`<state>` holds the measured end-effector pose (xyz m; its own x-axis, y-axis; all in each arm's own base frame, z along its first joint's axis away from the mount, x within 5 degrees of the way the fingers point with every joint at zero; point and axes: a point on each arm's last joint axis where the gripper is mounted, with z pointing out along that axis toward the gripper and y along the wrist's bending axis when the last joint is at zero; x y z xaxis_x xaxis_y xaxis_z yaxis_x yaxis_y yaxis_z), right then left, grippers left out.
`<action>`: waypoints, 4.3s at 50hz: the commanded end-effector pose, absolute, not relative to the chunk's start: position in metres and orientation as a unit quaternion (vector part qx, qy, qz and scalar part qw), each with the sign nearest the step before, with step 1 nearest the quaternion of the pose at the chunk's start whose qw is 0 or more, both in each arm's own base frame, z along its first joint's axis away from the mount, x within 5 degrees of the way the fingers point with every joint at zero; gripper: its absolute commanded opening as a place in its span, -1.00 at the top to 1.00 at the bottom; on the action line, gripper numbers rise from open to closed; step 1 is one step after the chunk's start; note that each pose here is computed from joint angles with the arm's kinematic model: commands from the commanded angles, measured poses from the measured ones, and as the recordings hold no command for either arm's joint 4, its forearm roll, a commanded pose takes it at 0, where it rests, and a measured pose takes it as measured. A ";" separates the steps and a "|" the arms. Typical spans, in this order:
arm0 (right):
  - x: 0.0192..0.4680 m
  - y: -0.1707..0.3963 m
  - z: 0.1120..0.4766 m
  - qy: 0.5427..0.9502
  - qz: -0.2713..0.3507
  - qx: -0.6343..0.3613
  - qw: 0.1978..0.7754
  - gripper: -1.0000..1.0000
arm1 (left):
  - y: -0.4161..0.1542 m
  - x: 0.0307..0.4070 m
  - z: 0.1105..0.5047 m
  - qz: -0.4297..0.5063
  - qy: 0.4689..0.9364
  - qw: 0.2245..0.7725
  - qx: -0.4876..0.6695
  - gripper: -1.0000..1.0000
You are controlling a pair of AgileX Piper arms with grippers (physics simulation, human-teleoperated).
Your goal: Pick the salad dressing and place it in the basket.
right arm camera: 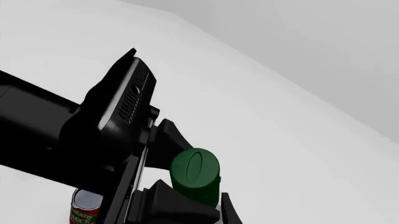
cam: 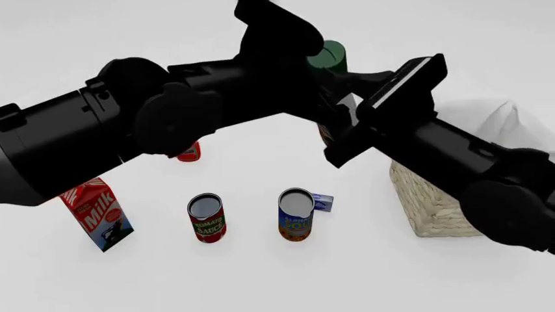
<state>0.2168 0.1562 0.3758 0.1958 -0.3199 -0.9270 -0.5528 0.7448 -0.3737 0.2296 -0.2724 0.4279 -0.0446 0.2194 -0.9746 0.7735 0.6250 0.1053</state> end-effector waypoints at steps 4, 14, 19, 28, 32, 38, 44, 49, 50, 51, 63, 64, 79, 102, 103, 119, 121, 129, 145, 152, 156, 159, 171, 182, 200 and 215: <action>0.214 0.156 0.379 0.625 0.092 -0.341 0.696 1.00 | -0.273 0.226 0.427 -0.231 0.677 0.589 0.376 1.00; 0.213 0.158 0.378 0.625 0.094 -0.343 0.694 1.00 | -0.275 0.218 0.430 -0.236 0.674 0.586 0.383 1.00; 0.214 0.158 0.375 0.628 0.096 -0.343 0.692 1.00 | -0.272 0.216 0.441 -0.241 0.676 0.585 0.377 -1.00; 0.216 0.160 0.371 0.632 0.098 -0.342 0.689 1.00 | -0.248 0.199 0.482 -0.254 0.655 0.614 0.358 -1.00; 0.217 0.160 0.369 0.633 0.098 -0.341 0.688 1.00 | -0.238 0.192 0.497 -0.258 0.645 0.626 0.354 -1.00; 0.219 0.160 0.365 0.637 0.099 -0.339 0.685 1.00 | -0.211 0.170 0.528 -0.270 0.619 0.655 0.338 -1.00; 0.218 0.157 0.366 0.639 0.102 -0.330 0.687 1.00 | -0.170 0.148 0.546 -0.268 0.592 0.694 0.311 -1.00; 0.217 0.152 0.366 0.640 0.102 -0.320 0.691 1.00 | -0.148 0.142 0.536 -0.254 0.585 0.713 0.293 -1.00; 0.216 0.150 0.367 0.641 0.103 -0.316 0.692 1.00 | -0.144 0.143 0.530 -0.246 0.588 0.715 0.287 -1.00; 0.216 0.149 0.366 0.641 0.103 -0.314 0.692 1.00 | -0.137 0.142 0.527 -0.244 0.586 0.721 0.278 -1.00; 0.212 0.137 0.370 0.642 0.102 -0.294 0.701 1.00 | -0.090 0.132 0.477 -0.197 0.578 0.764 0.210 -1.00; 0.211 0.136 0.372 0.641 0.102 -0.292 0.703 1.00 | -0.084 0.134 0.466 -0.189 0.586 0.764 0.193 -1.00; 0.200 0.104 0.393 0.630 0.075 -0.251 0.731 1.00 | -0.051 0.125 0.406 -0.153 0.591 0.784 0.115 -1.00; 0.178 0.061 0.427 0.614 0.036 -0.180 0.767 1.00 | -0.024 0.099 0.283 -0.086 0.634 0.765 0.076 -1.00; 0.177 0.060 0.429 0.613 0.034 -0.177 0.769 1.00 | -0.021 0.100 0.279 -0.079 0.638 0.762 0.069 -1.00; 0.174 0.033 0.438 0.612 -0.003 -0.120 0.781 1.00 | -0.006 0.082 0.239 -0.024 0.646 0.762 0.029 -1.00; 0.176 0.030 0.438 0.613 -0.009 -0.113 0.782 1.00 | -0.005 0.081 0.234 -0.021 0.648 0.761 0.025 -1.00; 0.182 0.016 0.437 0.620 -0.032 -0.080 0.780 1.00 | -0.001 0.073 0.223 -0.011 0.658 0.753 -0.001 -1.00; 0.200 -0.008 0.428 0.635 -0.075 -0.038 0.768 1.00 | 0.001 0.059 0.218 0.000 0.663 0.749 -0.015 -1.00; 0.221 -0.014 0.418 0.646 -0.086 -0.031 0.758 1.00 | 0.001 0.056 0.217 -0.008 0.660 0.751 -0.018 -1.00; 0.236 -0.019 0.413 0.653 -0.091 -0.026 0.752 1.00 | 0.001 0.056 0.217 -0.007 0.659 0.752 -0.015 -1.00; 0.244 -0.019 0.410 0.656 -0.090 -0.027 0.749 1.00 | 0.001 0.056 0.217 -0.010 0.660 0.751 -0.017 -1.00; 0.278 -0.024 0.395 0.676 -0.091 -0.026 0.731 1.00 | 0.000 0.056 0.216 -0.017 0.666 0.746 -0.017 -1.00; 0.288 -0.032 0.382 0.697 -0.102 -0.022 0.709 1.00 | 0.000 0.056 0.215 -0.020 0.668 0.744 -0.020 -1.00; 0.293 -0.041 0.359 0.716 -0.107 -0.012 0.690 1.00 | 0.000 0.056 0.214 -0.025 0.673 0.739 -0.027 -1.00; 0.302 -0.049 0.347 0.722 -0.113 -0.001 0.682 1.00 | 0.000 0.056 0.213 -0.022 0.676 0.737 -0.021 -1.00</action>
